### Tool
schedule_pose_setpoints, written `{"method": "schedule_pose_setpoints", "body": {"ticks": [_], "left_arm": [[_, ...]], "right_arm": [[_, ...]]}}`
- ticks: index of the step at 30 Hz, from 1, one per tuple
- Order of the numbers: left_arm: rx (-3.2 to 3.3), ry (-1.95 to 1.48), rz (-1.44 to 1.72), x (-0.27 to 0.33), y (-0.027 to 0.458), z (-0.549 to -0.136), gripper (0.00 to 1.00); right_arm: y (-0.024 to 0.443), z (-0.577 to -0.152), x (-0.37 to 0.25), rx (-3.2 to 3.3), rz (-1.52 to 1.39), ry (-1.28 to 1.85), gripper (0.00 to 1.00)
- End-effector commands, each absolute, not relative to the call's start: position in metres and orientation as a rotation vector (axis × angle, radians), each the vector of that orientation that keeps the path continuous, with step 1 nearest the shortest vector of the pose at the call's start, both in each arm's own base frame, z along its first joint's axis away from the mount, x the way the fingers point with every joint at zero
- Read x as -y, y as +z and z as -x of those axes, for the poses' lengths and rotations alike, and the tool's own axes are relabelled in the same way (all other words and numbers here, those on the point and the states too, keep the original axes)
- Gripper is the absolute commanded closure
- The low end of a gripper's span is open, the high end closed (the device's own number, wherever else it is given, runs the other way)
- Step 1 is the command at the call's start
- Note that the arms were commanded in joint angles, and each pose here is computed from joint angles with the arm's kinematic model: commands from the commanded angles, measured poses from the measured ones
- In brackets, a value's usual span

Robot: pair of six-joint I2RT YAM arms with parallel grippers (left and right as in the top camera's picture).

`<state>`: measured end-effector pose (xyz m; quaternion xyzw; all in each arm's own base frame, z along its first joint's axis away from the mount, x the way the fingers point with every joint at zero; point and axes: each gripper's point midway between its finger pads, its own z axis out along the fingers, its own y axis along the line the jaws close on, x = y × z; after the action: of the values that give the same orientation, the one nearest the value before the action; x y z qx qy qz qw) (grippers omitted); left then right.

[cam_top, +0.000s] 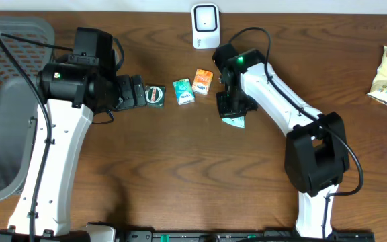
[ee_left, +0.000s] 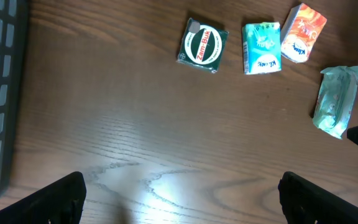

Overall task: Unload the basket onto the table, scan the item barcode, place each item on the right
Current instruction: 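Lower the wipes pack onto the table and open the right gripper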

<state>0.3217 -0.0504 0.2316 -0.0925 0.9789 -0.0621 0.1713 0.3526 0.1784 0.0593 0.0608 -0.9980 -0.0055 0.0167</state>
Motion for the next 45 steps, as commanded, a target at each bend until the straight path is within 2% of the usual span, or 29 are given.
{"method": "schedule_pose_setpoints", "body": {"ticks": [1, 10, 16, 22, 26, 32, 34, 36, 38, 39, 45], "left_arm": [[-2.776, -0.168, 0.263, 0.049, 0.232, -0.322, 0.02], [-2.776, -0.168, 0.263, 0.049, 0.232, -0.322, 0.02], [-2.776, -0.168, 0.263, 0.049, 0.232, -0.322, 0.02], [-2.776, -0.168, 0.263, 0.049, 0.232, -0.322, 0.02], [-2.776, -0.168, 0.263, 0.049, 0.232, -0.322, 0.02], [-2.776, -0.168, 0.263, 0.049, 0.232, -0.322, 0.02], [-2.776, -0.168, 0.263, 0.049, 0.232, -0.322, 0.02], [-2.776, -0.168, 0.263, 0.049, 0.232, -0.322, 0.02], [-2.776, -0.168, 0.263, 0.049, 0.232, -0.322, 0.02], [-2.776, -0.168, 0.263, 0.049, 0.232, -0.322, 0.02], [-2.776, -0.168, 0.263, 0.049, 0.232, -0.322, 0.02]], "right_arm": [[0.059, -0.36, -0.166, 3.129, -0.086, 0.0, 0.95], [0.049, -0.362, -0.167, 3.14, -0.036, -0.014, 0.99], [0.008, -0.364, -0.17, 3.19, 0.12, -0.055, 0.99], [-0.023, -0.331, -0.156, 3.111, 0.119, 0.009, 0.99], [-0.01, -0.322, -0.147, 3.067, 0.064, 0.051, 0.99], [0.044, -0.347, -0.146, 3.144, -0.032, -0.005, 0.99], [0.062, -0.359, -0.145, 3.19, -0.028, -0.034, 0.86], [0.074, -0.369, -0.139, 3.225, 0.011, -0.057, 0.59], [0.077, -0.372, -0.13, 3.221, 0.049, -0.069, 0.42], [0.077, -0.371, -0.125, 3.207, 0.047, -0.08, 0.38], [0.058, -0.35, -0.091, 3.09, 0.073, -0.113, 0.38]]}}
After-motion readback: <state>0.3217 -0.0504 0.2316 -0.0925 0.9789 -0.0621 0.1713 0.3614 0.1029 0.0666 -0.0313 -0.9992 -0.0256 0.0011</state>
